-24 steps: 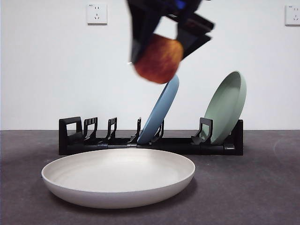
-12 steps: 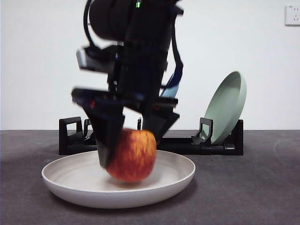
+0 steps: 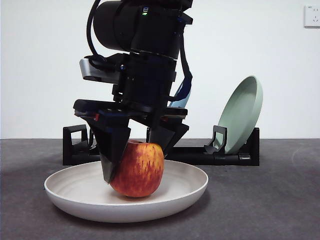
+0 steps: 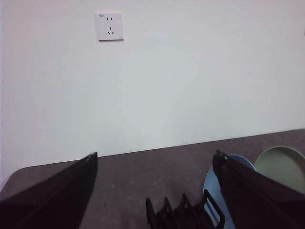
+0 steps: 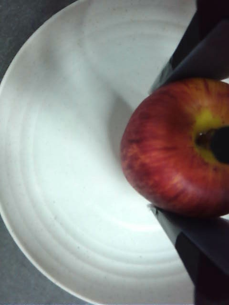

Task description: Take the yellow plate from the plate rack,put the plate on the table,take the apple from the table,put the apple in the plate

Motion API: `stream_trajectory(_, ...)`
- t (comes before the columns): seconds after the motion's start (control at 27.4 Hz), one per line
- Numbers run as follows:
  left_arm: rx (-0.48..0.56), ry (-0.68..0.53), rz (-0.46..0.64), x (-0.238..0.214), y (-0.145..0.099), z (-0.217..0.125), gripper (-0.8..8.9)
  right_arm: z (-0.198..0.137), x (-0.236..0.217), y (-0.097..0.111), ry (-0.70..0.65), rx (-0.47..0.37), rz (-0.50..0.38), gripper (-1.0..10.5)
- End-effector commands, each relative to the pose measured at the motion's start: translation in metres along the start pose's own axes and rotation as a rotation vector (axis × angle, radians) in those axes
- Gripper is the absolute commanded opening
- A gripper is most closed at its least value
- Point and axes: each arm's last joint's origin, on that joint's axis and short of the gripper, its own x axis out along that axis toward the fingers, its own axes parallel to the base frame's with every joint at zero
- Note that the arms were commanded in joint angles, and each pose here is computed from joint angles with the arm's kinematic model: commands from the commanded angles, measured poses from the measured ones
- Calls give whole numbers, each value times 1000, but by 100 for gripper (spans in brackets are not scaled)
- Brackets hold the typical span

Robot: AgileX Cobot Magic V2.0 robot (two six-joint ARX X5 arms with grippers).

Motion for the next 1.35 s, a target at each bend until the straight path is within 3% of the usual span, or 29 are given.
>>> stream_trajectory(0.04,16,4,-2,0,0,-1,409,0,2,0,2,-5,1,355)
stream_trajectory(0.22,18,4,-2,0,0,-1,409,0,2,0,2,-5,0,476)
stream_trajectory(0.62,20,8,-3,0,0,-2,409,1,2,0,-11,-6,-1,477)
stream_trajectory(0.84,31,33,-44,2,-4,-5,408,10,-23,-3,-99,-6,-6,474)
stream_trajectory(1.06,112,95,-203,11,-25,-11,404,16,-83,-12,-268,15,-10,473)
stream_trajectory(1.28,293,176,-338,30,-61,-20,400,1,-147,-28,-419,34,-33,468)
stream_trajectory(1.35,363,203,-372,37,-73,-25,317,-6,-167,-35,-465,54,-46,466)
